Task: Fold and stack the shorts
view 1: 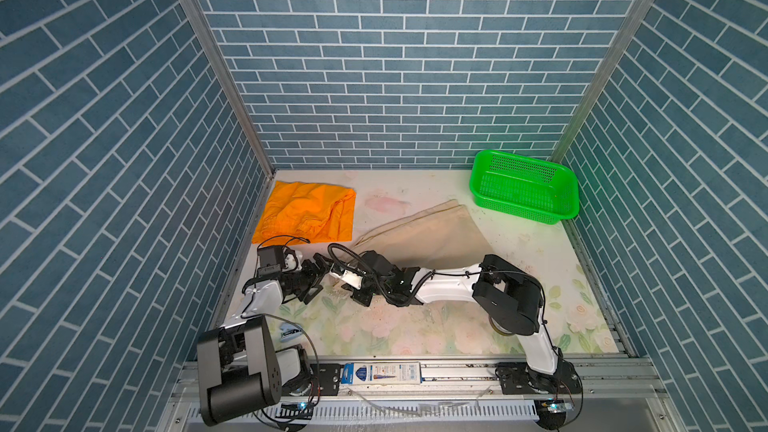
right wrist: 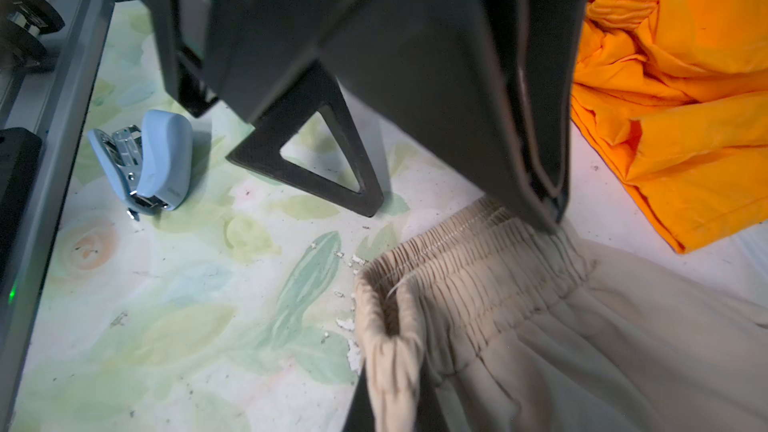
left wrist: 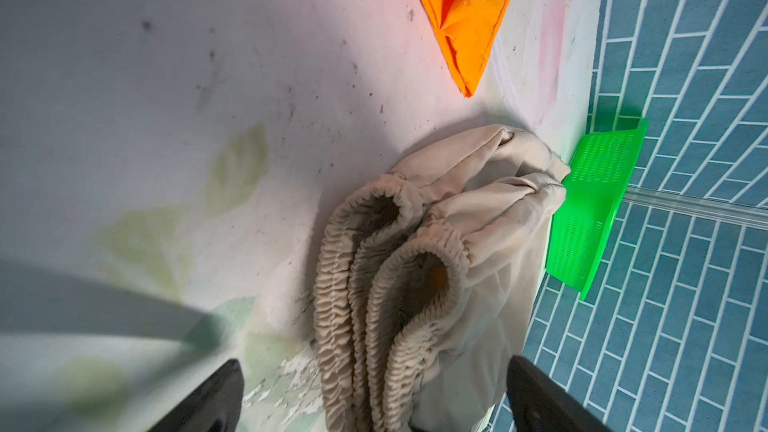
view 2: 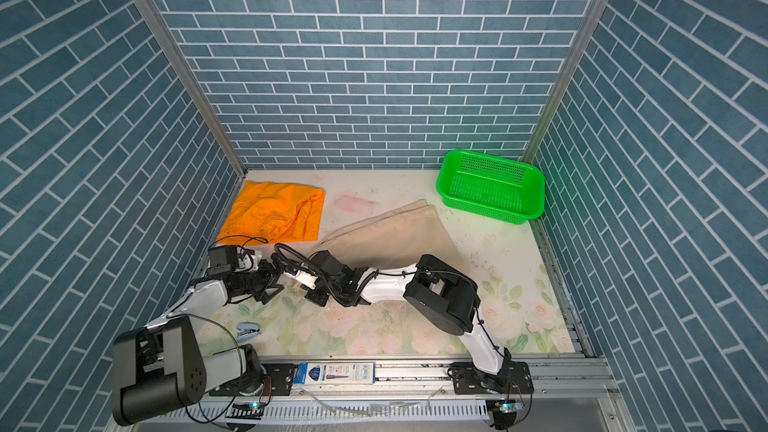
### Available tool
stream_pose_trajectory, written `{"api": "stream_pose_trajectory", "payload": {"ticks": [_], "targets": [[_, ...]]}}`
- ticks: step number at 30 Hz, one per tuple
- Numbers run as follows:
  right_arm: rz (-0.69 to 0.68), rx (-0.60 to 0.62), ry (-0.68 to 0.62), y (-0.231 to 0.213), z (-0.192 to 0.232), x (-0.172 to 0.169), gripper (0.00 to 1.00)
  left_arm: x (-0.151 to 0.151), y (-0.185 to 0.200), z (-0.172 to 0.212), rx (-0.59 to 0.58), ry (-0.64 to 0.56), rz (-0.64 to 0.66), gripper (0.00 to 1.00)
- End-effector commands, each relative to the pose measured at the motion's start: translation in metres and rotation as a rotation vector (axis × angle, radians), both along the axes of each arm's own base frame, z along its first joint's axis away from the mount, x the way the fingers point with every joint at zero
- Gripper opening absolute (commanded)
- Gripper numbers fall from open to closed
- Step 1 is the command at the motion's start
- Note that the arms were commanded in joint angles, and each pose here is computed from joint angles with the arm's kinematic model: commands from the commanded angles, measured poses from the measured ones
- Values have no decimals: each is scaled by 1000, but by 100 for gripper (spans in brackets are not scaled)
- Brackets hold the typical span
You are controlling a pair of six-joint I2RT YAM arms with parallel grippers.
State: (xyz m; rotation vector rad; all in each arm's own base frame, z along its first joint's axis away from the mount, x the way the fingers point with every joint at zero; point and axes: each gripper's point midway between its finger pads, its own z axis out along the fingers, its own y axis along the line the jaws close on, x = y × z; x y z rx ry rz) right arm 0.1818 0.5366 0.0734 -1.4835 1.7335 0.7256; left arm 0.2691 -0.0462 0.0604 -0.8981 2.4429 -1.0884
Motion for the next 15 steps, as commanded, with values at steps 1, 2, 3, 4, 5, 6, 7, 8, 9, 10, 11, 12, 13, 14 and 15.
{"api": "stream_pose_trajectory", "payload": {"ticks": [1,2,3,4,5,6,7,8,9,10,11,12,13,14,15], "targets": [[14,65,-23,3,30,-3,0,10,-10,5,-11,-58,-26,100],[16,68,-23,3,32,-3,0,11,-14,5,-6,-64,-40,100],[15,73,-25,4,33,-3,0,11,-17,5,-3,-72,-51,100],[16,77,-26,4,34,-2,0,11,-22,5,-2,-79,-66,100],[19,82,-25,5,35,-3,0,11,-26,5,2,-79,-79,100],[19,87,-25,6,37,-3,0,9,-28,4,14,-75,-87,100],[17,91,-24,6,39,-2,0,8,-29,3,31,-74,-92,99],[14,98,-26,7,41,-2,0,7,-30,3,47,-74,-98,96],[11,103,-25,7,43,-2,0,5,-30,4,61,-75,-102,91],[6,107,-25,8,44,-1,0,4,-30,6,72,-76,-105,82],[3,109,-24,7,44,-1,0,3,-30,7,80,-77,-108,70],[-1,114,-23,7,46,0,0,2,-30,8,85,-75,-113,60],[-3,119,-21,7,46,0,0,2,-31,9,87,-77,-119,51],[-8,123,-18,6,47,-1,0,1,-32,10,90,-76,-126,43],[-10,128,-15,6,48,-1,0,1,-34,10,89,-75,-136,34]]}}
